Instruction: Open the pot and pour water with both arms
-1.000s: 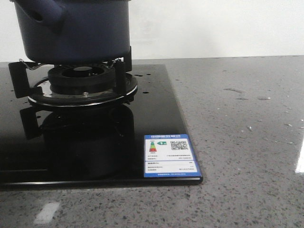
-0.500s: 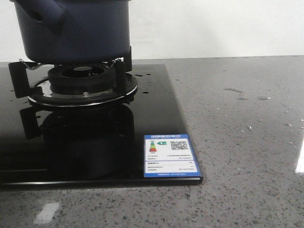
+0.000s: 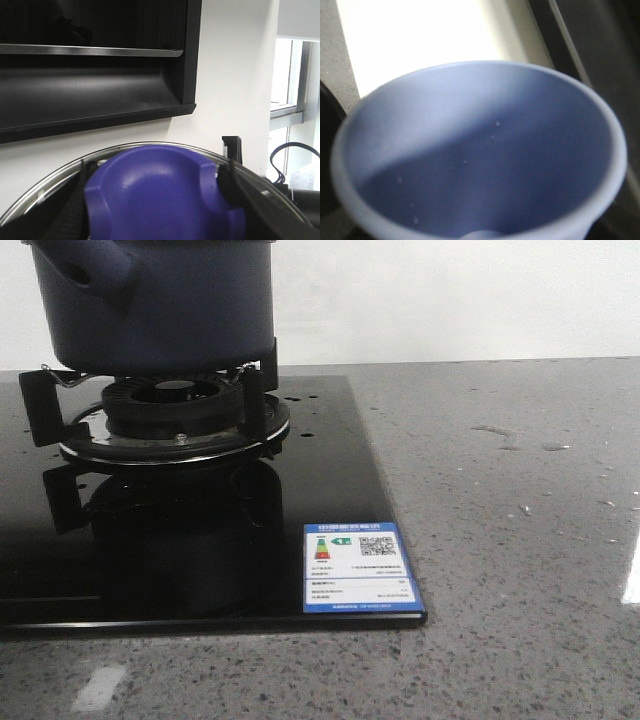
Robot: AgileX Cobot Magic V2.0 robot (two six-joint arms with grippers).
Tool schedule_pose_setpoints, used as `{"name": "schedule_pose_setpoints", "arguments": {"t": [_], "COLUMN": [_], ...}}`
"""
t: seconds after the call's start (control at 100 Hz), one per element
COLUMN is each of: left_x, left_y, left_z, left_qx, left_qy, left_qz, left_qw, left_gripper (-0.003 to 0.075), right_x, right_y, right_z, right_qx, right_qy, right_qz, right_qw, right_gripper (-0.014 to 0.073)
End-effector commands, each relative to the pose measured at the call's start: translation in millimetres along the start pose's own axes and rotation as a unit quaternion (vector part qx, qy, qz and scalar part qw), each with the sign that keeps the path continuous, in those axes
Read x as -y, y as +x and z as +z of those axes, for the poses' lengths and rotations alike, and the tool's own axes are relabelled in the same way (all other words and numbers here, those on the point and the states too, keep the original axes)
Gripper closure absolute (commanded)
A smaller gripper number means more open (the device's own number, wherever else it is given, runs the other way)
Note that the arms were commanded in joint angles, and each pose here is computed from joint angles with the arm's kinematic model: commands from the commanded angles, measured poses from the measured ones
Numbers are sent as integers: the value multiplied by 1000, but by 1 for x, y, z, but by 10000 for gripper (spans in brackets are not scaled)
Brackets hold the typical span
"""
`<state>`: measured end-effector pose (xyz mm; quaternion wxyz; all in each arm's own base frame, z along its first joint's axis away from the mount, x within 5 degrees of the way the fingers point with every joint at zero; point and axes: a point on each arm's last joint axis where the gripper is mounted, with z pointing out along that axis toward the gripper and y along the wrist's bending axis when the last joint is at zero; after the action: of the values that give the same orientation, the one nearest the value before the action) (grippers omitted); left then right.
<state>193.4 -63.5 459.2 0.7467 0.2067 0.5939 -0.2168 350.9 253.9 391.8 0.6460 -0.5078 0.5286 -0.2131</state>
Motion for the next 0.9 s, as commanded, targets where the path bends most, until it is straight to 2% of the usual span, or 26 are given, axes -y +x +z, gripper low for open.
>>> {"name": "schedule_pose_setpoints", "arguments": {"t": [0.0, 0.15, 0.22, 0.27, 0.42, 0.49, 0.56, 0.65, 0.77, 0.89], "left_x": [4, 7, 8, 9, 9, 9, 9, 9, 9, 9], "left_y": [-19, -19, -18, -18, -18, -18, -18, -18, -17, -16], "left_z": [-5, -4, -4, -4, -4, -4, -4, -4, -3, -3], "left_qx": [39, 39, 37, 36, 34, 34, 34, 33, 32, 27], "left_qy": [9, 15, 19, 21, 21, 21, 22, 22, 22, 23], "left_qz": [-19, -20, -17, -15, -12, -12, -12, -10, -10, 0], "left_qw": [999, 999, 999, 999, 999, 999, 999, 999, 999, 999], "left_gripper": [438, 438, 438, 438, 438, 438, 438, 438, 438, 438], "right_x": [36, 61, 76, 88, 108, 105, 93, 66, 20, -24], "right_y": [-5, 9, 19, 30, 63, 79, 95, 118, 140, 159], "right_z": [-22, -37, -49, -60, -94, -110, -125, -141, -161, -173], "right_qx": [-17, -41, -60, -79, -114, -118, -117, -120, -85, -72], "right_qy": [48, 77, 98, 115, 151, 155, 145, 117, 39, -29], "right_qz": [76, 184, 238, 285, 348, 372, 396, 429, 449, 472], "right_qw": [996, 979, 964, 948, 918, 908, 899, 888, 888, 878], "right_gripper": [340, 340, 340, 340, 340, 340, 340, 340, 340, 340]}}
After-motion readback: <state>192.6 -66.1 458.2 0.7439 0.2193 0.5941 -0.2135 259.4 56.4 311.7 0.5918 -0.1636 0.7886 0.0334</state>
